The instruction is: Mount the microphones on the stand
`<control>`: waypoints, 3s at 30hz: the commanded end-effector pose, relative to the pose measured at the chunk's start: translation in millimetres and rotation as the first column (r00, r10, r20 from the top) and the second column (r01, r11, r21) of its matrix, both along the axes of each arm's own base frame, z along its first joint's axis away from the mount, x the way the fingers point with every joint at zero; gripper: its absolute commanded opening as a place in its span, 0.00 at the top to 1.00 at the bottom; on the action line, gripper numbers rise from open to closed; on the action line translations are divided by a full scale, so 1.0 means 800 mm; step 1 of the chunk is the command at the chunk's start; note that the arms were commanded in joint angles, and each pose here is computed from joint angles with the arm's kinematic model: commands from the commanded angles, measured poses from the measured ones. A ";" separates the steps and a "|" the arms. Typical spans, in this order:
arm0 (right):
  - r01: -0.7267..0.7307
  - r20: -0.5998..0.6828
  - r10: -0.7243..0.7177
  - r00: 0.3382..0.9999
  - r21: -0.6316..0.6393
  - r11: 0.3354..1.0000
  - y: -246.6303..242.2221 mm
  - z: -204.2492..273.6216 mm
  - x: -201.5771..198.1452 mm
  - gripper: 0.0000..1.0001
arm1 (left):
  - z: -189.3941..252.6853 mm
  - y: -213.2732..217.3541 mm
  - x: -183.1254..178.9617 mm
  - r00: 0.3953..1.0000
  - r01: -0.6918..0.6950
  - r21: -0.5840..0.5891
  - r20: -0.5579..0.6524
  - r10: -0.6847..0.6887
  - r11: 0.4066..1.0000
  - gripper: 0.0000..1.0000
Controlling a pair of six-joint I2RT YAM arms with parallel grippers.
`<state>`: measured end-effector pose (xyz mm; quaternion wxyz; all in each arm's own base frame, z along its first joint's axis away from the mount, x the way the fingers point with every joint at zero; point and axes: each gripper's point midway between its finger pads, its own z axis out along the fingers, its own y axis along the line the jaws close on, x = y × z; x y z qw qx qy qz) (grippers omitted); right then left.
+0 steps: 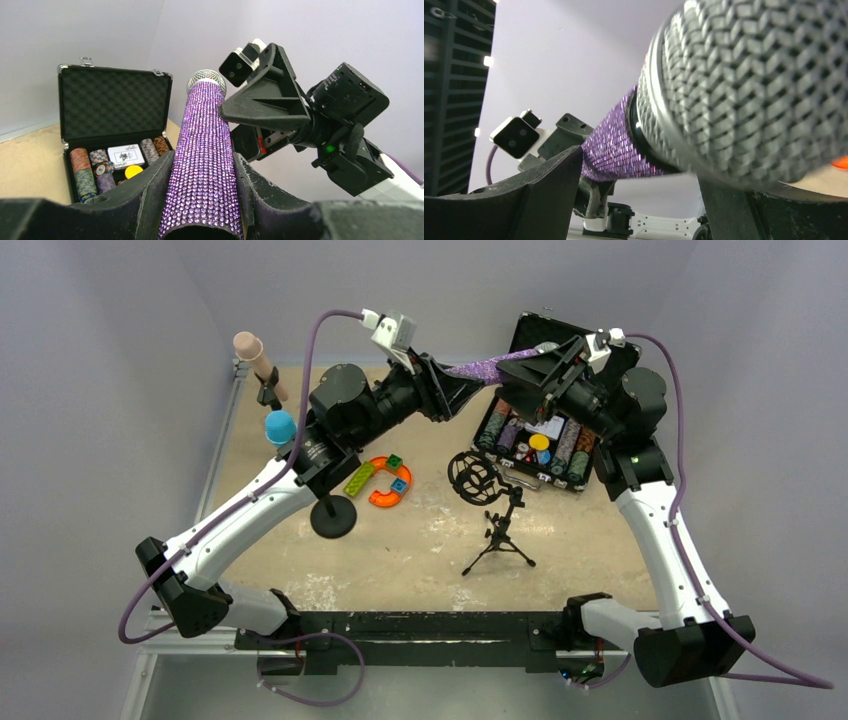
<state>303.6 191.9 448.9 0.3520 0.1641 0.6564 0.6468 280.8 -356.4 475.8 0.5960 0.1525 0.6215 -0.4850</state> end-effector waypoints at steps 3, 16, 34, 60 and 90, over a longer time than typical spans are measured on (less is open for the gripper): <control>0.042 0.016 -0.044 0.999 0.078 0.996 -0.010 0.019 0.011 0.18 | 0.038 -0.005 -0.031 0.991 0.101 -0.075 0.091 -0.094 0.992 1.00; 0.030 0.138 -0.044 0.989 0.095 0.995 -0.022 0.041 0.007 0.71 | -0.024 -0.013 -0.025 0.992 0.103 0.115 0.067 -0.111 0.988 1.00; 0.125 0.750 0.227 0.621 -0.381 0.916 -0.018 0.086 -0.076 1.00 | -0.044 0.071 -0.100 0.986 0.122 0.241 0.078 -0.145 0.963 0.25; 0.076 0.717 0.374 0.588 -0.510 0.857 -0.015 0.019 -0.116 1.00 | -0.145 0.040 -0.129 0.917 0.333 0.196 -0.295 -0.268 0.922 0.42; 0.139 0.717 0.468 0.517 -0.609 0.781 -0.030 0.002 -0.147 1.00 | -0.121 0.029 -0.114 0.923 0.309 0.172 -0.294 -0.250 0.935 0.53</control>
